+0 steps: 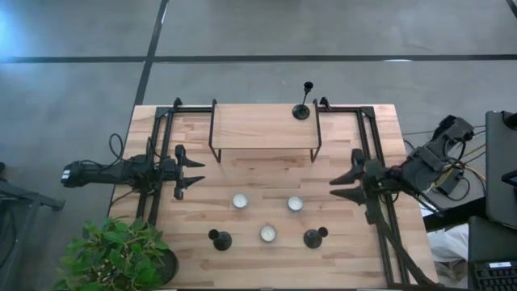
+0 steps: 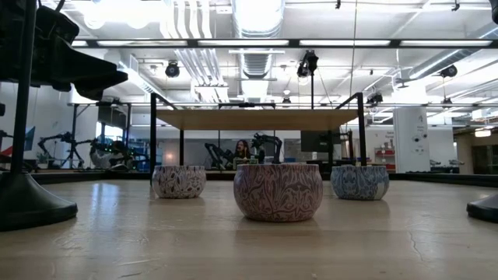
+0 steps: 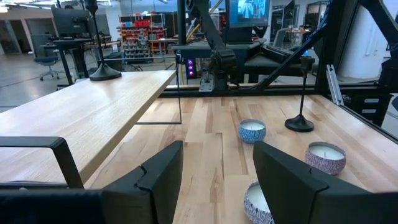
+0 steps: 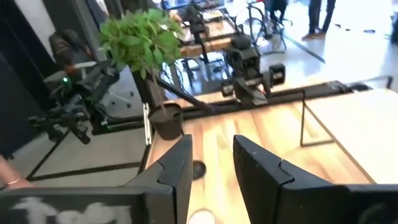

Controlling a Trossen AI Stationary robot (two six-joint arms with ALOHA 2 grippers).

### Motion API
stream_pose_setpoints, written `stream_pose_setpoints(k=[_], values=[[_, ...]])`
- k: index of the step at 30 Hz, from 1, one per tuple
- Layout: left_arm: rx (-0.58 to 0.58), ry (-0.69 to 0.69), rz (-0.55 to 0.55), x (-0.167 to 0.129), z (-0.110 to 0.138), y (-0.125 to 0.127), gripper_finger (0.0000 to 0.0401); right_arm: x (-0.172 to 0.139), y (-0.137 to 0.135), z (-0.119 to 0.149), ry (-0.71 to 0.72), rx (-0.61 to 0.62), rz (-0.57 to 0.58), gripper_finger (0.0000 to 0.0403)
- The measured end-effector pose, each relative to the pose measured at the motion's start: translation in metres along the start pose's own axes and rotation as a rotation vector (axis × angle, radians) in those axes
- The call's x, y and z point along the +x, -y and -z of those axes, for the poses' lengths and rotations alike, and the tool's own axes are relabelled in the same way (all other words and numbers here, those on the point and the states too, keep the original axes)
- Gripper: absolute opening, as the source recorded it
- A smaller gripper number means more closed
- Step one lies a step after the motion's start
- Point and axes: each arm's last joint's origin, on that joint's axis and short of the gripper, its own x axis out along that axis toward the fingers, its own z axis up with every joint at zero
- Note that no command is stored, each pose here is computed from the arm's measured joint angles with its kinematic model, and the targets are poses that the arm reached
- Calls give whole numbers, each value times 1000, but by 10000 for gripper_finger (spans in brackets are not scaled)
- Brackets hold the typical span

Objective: Pick & Place candle stick holders
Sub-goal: Put the right black candle holder on the shelf

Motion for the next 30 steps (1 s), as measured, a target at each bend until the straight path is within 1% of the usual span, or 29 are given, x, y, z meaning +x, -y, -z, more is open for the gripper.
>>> stream_pose_setpoints(k=[4, 8, 11, 14, 18, 24, 30], values=[[0, 0, 0, 0, 0, 0, 202, -8, -7, 9, -34, -12, 13, 97], [0, 0, 0, 0, 0, 0, 202, -14, -11, 19, -91, -46, -11, 88], [0, 0, 0, 0, 0, 0, 202, -19, -10, 32, -180, -62, -3, 81], [0, 0, 0, 0, 0, 0, 202, -25, -8, 47, -256, -47, 2, 73], [0, 0, 0, 0, 0, 0, 202, -30, -11, 71, -308, -68, -26, 64], [0, 0, 0, 0, 0, 0, 202, -35, -10, 117, -309, -72, 18, 53], [0, 0, 0, 0, 0, 0, 202, -36, -6, 160, -221, -53, 34, 46]])
